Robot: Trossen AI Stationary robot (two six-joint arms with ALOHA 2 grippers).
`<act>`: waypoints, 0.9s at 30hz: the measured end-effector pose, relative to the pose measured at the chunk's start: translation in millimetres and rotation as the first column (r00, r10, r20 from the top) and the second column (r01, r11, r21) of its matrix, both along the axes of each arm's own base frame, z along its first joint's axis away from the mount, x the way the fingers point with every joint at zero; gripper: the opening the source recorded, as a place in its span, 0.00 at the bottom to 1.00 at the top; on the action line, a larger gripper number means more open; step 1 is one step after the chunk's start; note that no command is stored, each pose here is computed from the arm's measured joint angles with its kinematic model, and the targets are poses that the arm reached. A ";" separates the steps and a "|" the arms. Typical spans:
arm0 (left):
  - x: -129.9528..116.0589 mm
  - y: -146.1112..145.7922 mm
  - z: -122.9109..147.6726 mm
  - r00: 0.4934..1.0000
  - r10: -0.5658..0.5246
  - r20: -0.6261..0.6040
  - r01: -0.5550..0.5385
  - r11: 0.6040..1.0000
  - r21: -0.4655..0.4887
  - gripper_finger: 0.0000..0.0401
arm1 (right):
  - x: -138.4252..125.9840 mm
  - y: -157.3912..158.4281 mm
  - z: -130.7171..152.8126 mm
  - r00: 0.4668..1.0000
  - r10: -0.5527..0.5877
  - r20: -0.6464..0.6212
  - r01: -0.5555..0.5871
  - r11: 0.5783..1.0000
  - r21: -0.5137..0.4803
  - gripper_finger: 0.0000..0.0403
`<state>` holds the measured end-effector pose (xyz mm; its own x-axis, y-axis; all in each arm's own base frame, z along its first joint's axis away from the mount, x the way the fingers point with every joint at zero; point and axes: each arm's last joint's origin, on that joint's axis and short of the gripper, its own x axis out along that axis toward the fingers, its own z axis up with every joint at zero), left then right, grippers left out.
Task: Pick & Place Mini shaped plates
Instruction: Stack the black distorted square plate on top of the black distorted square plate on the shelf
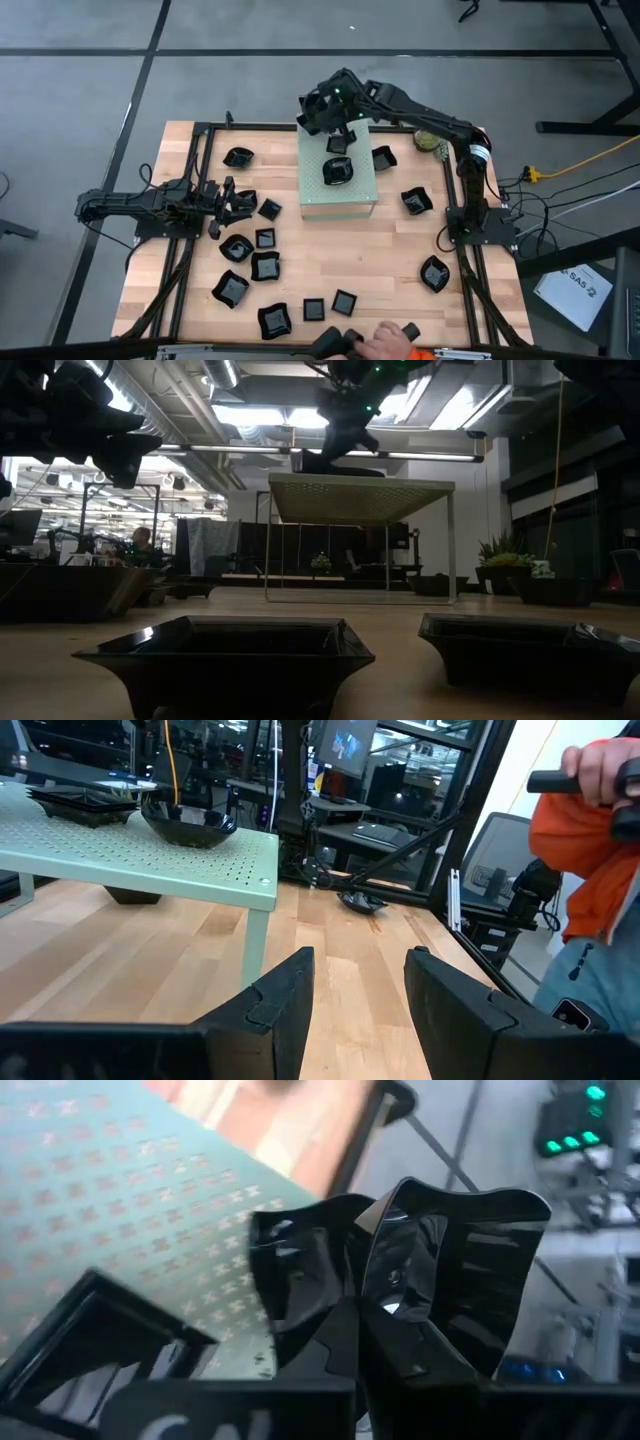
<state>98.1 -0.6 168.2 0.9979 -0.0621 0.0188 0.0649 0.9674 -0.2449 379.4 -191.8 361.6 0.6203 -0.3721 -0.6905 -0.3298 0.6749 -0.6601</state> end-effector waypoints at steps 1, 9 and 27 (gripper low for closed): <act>0.0 0.0 0.0 1.000 0.000 0.000 0.000 1.000 0.000 0.38 | -0.5 -0.6 -0.4 1.000 0.017 -0.007 -0.017 1.000 -0.004 0.01; 0.0 0.0 0.1 1.000 0.000 0.000 0.000 1.000 0.000 0.38 | -3.1 -6.3 0.2 0.994 0.111 -0.016 -0.111 0.993 -0.029 0.01; 0.0 0.0 0.1 1.000 0.000 0.000 0.000 1.000 0.000 0.38 | -1.4 -7.4 -25.9 0.984 0.151 -0.091 -0.152 0.988 -0.009 0.02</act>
<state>98.1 -0.6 168.3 0.9979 -0.0620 0.0191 0.0648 0.9674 -0.2448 378.0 -199.3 335.6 0.6062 -0.2897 -0.7407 -0.4858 0.6025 -0.6332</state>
